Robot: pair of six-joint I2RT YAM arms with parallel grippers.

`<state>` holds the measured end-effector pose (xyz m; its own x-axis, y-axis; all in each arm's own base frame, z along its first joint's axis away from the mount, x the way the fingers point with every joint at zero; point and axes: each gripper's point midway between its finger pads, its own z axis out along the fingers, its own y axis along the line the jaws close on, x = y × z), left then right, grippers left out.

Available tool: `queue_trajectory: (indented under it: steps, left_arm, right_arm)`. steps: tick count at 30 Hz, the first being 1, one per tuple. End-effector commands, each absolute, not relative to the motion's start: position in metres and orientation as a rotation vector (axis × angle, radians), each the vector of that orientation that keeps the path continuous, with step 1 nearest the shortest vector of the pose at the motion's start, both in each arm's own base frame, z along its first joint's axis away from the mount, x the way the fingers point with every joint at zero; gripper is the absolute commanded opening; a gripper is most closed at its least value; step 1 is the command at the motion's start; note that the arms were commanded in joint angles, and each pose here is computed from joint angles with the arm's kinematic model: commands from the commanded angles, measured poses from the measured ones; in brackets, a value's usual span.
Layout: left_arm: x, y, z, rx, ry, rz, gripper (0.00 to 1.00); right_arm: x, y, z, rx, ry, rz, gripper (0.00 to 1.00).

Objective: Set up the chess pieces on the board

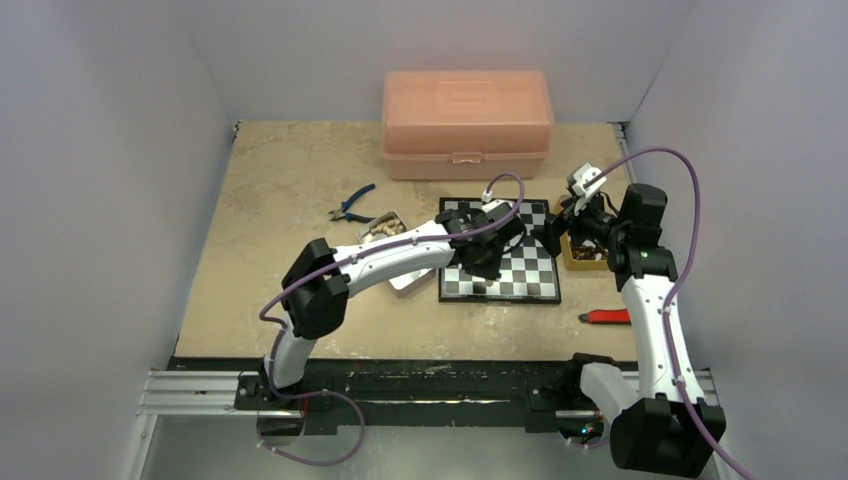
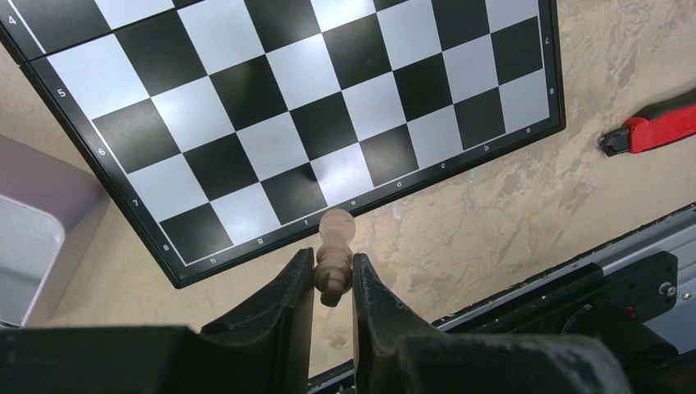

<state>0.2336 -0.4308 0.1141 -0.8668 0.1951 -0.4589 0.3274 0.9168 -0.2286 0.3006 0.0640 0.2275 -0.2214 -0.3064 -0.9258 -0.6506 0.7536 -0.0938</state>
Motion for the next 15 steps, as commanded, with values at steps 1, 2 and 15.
queue_trajectory:
  steps: [1, 2, 15]
  left_arm:
    - [0.237, -0.452, 0.132, 0.39, 2.595, -0.519, 0.0]
    - [0.237, -0.453, 0.131, 0.391, 2.597, -0.521, 0.0]
    - [0.238, -0.469, 0.123, 0.406, 2.612, -0.561, 0.0]
  right_arm:
    - [0.309, 0.058, 0.254, -0.722, 1.762, 0.316, 0.99]
    - [0.309, 0.058, 0.253, -0.721, 1.764, 0.315, 0.99]
    - [0.312, 0.054, 0.253, -0.705, 1.773, 0.296, 0.99]
